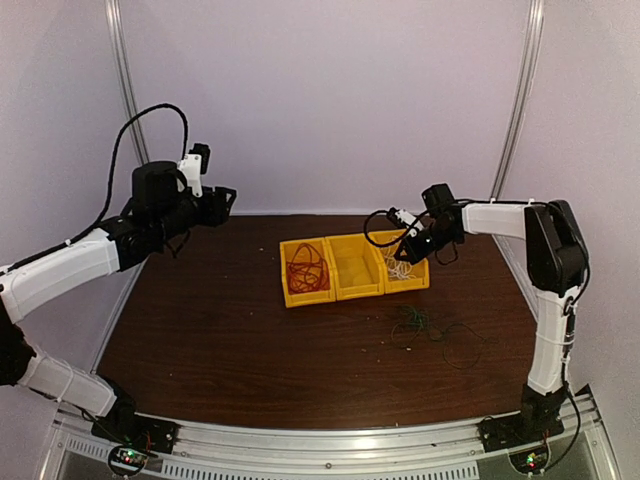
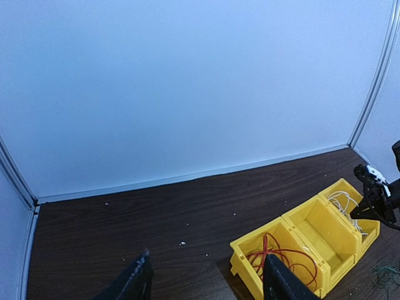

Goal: Untangle the cables
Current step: Place the untangled cable in the bin.

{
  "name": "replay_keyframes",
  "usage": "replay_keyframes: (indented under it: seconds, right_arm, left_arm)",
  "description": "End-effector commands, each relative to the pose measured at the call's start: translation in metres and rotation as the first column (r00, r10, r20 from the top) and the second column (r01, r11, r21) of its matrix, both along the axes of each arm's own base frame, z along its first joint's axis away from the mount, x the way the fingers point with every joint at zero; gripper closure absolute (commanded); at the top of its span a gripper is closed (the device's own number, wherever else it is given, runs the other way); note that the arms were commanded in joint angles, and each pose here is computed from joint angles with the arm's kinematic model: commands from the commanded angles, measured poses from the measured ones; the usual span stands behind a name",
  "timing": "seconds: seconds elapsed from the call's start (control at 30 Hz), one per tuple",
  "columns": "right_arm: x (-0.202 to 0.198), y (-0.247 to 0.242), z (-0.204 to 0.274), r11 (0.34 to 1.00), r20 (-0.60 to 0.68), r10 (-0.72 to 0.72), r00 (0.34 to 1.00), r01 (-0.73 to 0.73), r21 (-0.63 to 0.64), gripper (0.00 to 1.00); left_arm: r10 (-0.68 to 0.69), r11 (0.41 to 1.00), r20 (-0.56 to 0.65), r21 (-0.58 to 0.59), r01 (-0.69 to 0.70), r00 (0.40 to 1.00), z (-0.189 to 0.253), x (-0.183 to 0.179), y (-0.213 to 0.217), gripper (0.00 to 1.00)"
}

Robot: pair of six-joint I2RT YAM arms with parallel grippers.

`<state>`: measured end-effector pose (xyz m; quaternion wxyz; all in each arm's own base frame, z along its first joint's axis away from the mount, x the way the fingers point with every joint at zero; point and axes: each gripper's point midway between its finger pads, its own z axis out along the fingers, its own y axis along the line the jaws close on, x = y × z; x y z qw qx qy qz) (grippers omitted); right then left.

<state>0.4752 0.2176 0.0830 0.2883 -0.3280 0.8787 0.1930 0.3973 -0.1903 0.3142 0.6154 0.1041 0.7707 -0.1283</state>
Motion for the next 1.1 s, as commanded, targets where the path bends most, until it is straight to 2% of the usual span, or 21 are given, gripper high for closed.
replay_keyframes:
  seconds: [0.0,0.13,0.27,0.43,0.53,0.63,0.77,1.07]
  right_arm:
    - [0.007,-0.008,0.005,0.999,-0.006,-0.049,0.999,0.049,-0.009,1.00]
    - [0.009,-0.012,0.005,0.996,0.010,-0.074,0.997,0.074,-0.047,1.00]
    - [0.003,-0.010,0.005,0.996,0.006,-0.063,0.998,0.063,-0.063,0.95]
    - [-0.008,-0.010,0.015,0.994,0.018,-0.054,0.998,0.055,-0.097,0.79]
    - [-0.013,-0.022,0.040,0.988,0.100,-0.084,0.991,0.096,-0.120,0.66]
    - [-0.024,-0.037,0.062,0.979,0.141,-0.091,0.986,0.114,-0.167,0.59]
    - [-0.052,-0.051,0.074,0.974,0.135,-0.077,0.988,0.103,-0.201,0.55]
    - [-0.133,-0.118,0.076,0.949,0.158,-0.078,0.984,0.122,-0.289,0.55]
  left_arm:
    - [-0.017,1.000,0.055,-0.019,0.018,0.998,0.017,-0.003,0.000,0.39]
    - [-0.019,1.000,0.058,-0.023,0.020,0.998,0.018,-0.003,0.000,0.39]
    - [-0.029,0.999,0.056,-0.026,0.031,0.998,0.018,-0.005,-0.002,0.39]
    - [-0.030,0.999,0.054,-0.027,0.032,0.998,0.017,-0.004,-0.002,0.39]
    - [-0.030,0.999,0.054,-0.027,0.031,0.998,0.015,-0.004,-0.002,0.39]
    - [-0.041,0.999,0.050,-0.027,0.042,0.998,0.015,-0.004,-0.005,0.39]
    - [-0.060,0.998,0.043,-0.031,0.062,0.997,0.011,-0.004,-0.009,0.39]
    - [-0.274,0.959,0.012,-0.073,0.274,0.962,-0.006,-0.012,-0.048,0.41]
